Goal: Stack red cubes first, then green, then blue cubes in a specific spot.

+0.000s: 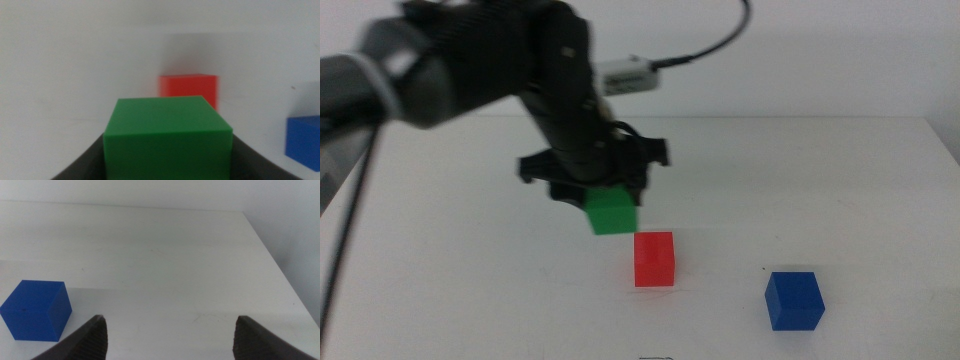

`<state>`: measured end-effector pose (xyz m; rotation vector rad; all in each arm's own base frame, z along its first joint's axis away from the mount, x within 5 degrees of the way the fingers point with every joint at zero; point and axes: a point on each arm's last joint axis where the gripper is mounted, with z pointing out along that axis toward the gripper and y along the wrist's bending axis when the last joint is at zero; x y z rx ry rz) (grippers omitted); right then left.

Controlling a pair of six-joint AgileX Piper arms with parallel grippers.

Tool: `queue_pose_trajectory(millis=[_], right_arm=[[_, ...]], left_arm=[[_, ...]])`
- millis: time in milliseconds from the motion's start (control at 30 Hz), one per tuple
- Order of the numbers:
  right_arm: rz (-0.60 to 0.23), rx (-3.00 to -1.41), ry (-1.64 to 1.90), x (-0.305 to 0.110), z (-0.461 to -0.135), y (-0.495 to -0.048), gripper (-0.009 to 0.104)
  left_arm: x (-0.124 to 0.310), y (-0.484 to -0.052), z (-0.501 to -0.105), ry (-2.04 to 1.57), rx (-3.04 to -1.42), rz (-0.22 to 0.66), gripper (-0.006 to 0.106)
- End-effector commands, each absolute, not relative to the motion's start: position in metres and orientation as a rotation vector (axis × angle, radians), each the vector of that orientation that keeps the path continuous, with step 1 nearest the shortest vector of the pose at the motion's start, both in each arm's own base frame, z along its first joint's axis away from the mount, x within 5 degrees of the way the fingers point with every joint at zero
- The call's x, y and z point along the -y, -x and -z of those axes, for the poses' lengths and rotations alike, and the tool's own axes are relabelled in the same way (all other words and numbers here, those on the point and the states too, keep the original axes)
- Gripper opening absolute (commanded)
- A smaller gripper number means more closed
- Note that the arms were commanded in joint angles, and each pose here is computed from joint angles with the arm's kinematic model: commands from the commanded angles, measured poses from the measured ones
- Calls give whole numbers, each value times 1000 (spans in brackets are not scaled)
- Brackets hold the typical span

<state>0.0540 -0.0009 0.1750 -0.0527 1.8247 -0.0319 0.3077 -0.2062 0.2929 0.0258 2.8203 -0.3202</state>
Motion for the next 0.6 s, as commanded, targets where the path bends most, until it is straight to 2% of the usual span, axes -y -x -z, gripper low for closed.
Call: queue_pose_trajectory(millis=[0,233,567], right_arm=[[45,-1710,61,1,-189,-53,64],[45,-1710,61,1,-189,-53,64],[45,-1710,61,1,-189,-53,64]], left_arm=[[223,-305,-315,-27,-2737,397,1],[259,-319,-300,-89,-2753,409,1],[263,-330,-286,-45,-2775,347,1]])
